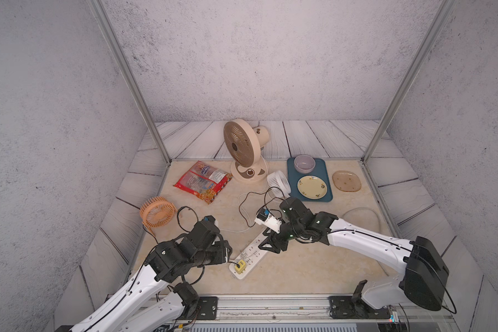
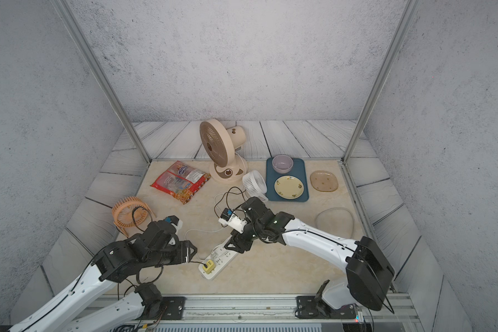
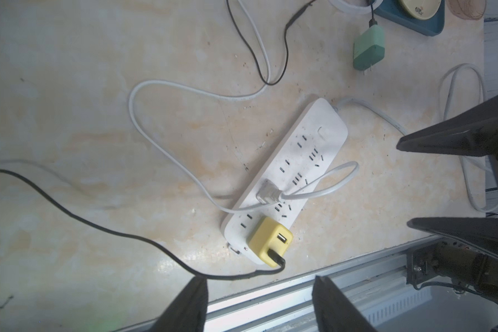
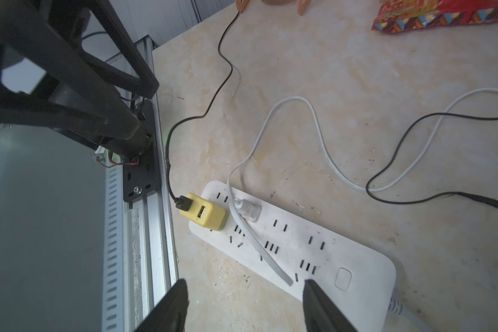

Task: Unplug the desk fan from the power strip
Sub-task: Place the plug at the center of the board, then adjust the socket at the center of the board.

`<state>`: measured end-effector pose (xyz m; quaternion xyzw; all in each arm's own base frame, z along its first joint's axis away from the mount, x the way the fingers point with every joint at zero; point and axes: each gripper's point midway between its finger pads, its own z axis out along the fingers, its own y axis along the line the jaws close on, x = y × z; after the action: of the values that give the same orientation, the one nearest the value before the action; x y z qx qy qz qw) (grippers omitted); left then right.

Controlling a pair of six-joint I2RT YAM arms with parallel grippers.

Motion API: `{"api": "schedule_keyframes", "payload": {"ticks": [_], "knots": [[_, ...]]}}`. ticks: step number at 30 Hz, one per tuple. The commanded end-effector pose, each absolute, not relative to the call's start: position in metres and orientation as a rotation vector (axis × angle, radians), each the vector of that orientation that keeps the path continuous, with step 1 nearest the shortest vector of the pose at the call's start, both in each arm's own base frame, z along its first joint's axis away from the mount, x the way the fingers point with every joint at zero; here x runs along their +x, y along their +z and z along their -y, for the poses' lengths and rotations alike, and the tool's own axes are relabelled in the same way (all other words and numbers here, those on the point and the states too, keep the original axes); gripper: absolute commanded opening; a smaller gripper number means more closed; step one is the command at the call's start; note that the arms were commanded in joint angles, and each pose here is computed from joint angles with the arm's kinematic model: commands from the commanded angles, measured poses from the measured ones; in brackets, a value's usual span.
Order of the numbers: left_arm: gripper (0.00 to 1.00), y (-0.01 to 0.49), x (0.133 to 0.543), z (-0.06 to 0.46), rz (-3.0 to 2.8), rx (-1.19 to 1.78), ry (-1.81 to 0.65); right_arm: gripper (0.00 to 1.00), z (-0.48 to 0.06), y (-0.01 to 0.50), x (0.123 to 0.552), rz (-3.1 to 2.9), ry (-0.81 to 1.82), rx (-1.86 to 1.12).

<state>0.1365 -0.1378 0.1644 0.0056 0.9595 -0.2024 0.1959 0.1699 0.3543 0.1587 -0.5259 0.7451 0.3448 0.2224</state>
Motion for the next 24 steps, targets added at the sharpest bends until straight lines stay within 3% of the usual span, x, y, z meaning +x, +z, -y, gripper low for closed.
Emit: {"api": "schedule_keyframes", "payload": {"ticks": [1, 14, 24], "knots": [[0.61, 0.158, 0.127, 0.146, -2.738, 0.033, -0.636, 0.64, -0.368, 0.154, 0.163, -2.010, 0.940, -1.548], [0.53, 0.144, 0.120, 0.143, -2.835, -0.002, -0.583, 0.49, -0.393, 0.129, 0.157, -2.009, 0.857, -1.693], [0.58, 0.143, 0.098, 0.131, -2.918, -0.075, -0.582, 0.31, -0.396, 0.117, 0.147, -2.044, 0.846, -1.777]]}}
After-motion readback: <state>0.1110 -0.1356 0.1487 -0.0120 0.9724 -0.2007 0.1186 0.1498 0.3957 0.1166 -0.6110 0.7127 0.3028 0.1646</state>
